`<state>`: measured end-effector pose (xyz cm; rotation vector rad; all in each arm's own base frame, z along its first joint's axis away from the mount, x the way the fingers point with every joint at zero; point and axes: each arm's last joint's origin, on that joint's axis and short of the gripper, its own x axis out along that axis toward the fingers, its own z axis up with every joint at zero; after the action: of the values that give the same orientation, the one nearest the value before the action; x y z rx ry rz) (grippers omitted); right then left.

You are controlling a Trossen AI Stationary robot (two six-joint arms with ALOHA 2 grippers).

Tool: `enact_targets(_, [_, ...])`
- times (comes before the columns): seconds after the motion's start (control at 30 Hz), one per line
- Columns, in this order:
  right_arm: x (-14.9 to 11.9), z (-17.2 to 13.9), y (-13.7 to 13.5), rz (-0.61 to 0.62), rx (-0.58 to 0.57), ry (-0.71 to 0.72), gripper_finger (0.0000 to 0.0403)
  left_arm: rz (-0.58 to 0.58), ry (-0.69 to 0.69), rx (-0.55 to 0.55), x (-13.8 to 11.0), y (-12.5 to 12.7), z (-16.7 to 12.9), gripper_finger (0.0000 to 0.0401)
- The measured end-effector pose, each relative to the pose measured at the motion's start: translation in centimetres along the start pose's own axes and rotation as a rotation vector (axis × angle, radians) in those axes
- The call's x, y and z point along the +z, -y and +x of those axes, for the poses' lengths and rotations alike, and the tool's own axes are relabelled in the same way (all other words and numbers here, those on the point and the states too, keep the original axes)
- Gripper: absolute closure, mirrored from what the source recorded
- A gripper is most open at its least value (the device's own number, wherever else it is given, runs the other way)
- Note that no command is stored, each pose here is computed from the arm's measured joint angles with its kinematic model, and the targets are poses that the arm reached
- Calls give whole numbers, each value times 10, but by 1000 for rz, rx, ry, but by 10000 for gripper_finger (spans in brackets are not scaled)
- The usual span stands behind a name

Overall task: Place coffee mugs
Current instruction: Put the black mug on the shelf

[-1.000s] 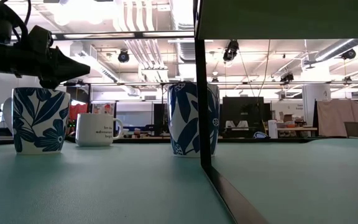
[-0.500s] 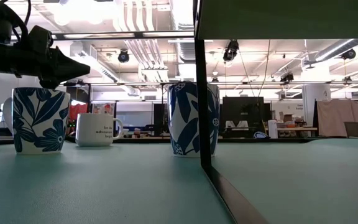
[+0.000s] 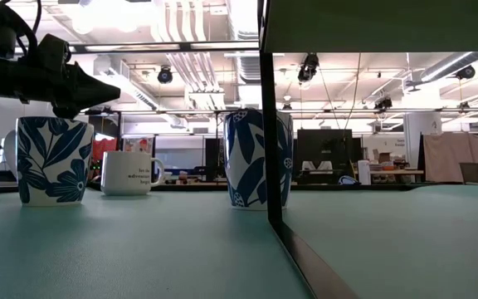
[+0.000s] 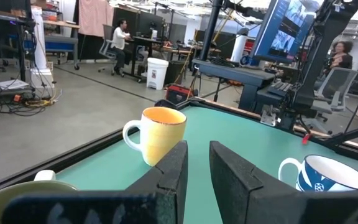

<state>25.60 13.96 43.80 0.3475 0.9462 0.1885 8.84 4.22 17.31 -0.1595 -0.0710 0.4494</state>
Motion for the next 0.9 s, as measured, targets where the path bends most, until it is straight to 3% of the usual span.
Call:
enact_targets(0.17, [12, 0, -1, -180, -39, 146, 325, 0, 0, 0, 0, 0, 0, 352])
enact_targets(0.27, [19, 10, 1, -181, -58, 157, 324, 0, 0, 0, 0, 0, 0, 352])
enact_targets(0.47, [31, 40, 18, 11, -128, 108, 299, 0, 0, 0, 0, 0, 0, 352])
enact_targets(0.7, [42, 50, 51, 318, -228, 64, 268, 0, 0, 0, 0, 0, 0, 352])
enact_targets(0.83, [45, 48, 68, 532, -218, 20, 262, 0, 0, 0, 0, 0, 0, 352])
enact_targets(0.9, [47, 48, 76, 571, -203, -10, 262, 0, 0, 0, 0, 0, 0, 352])
